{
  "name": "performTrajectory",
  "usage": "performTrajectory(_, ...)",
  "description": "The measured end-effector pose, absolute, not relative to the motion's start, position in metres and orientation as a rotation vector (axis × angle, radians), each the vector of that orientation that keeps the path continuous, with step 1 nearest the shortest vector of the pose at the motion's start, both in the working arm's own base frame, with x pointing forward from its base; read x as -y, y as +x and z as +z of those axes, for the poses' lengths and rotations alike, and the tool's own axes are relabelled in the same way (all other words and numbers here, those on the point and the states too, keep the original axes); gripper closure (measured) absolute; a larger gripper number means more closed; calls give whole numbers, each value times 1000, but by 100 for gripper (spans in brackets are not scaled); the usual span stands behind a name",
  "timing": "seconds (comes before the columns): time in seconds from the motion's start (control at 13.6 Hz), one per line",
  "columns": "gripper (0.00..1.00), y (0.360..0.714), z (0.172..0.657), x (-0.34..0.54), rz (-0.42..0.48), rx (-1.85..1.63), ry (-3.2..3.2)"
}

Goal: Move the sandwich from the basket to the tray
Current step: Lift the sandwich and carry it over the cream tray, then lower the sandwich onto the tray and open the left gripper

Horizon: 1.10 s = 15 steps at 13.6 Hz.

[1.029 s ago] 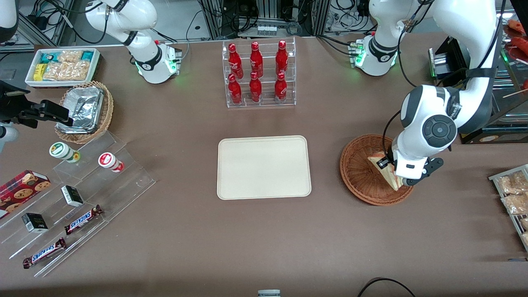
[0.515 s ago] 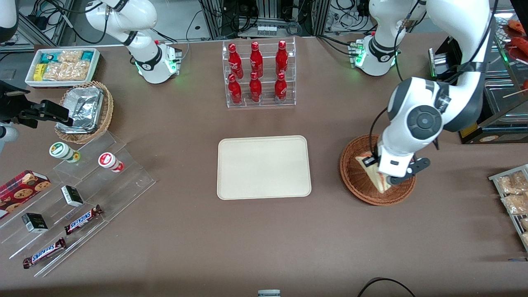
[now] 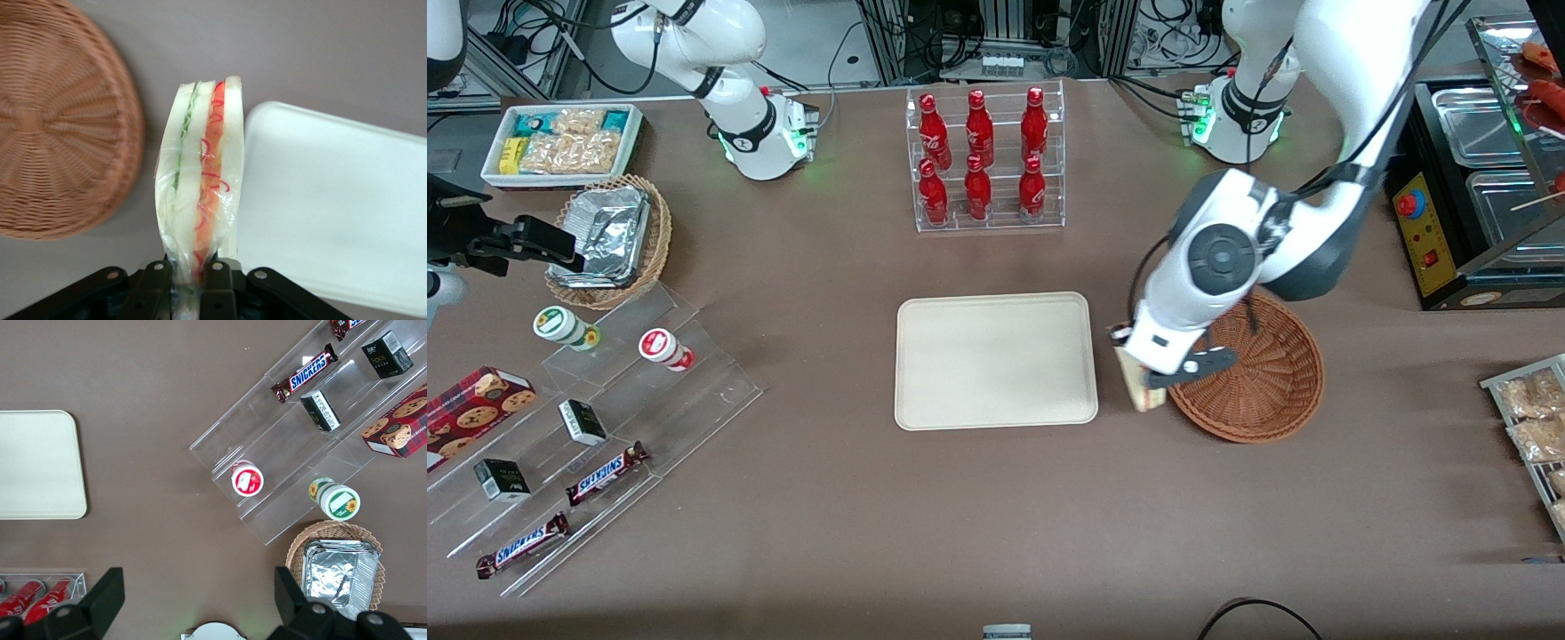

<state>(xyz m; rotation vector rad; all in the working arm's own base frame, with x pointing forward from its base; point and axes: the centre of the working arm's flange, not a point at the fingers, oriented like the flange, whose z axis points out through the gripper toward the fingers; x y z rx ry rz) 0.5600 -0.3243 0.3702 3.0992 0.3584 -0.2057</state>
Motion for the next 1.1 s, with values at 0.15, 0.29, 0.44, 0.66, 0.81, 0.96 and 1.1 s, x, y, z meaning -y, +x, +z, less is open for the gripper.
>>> performTrajectory(0.15,85,549,361,365,-200,-240,3117)
performTrajectory(0.29,85,538,345,398,-230,-167,3114)
performTrajectory(0.44,85,531,334,432,-243,-108,3095)
performTrajectory(0.66,85,521,312,482,-193,-132,3121)
performTrajectory(0.81,85,517,296,504,-188,-142,3121)
performTrajectory(0.96,85,518,281,513,-157,-133,3120)
performTrajectory(1.1,85,522,266,514,-134,-144,3129)
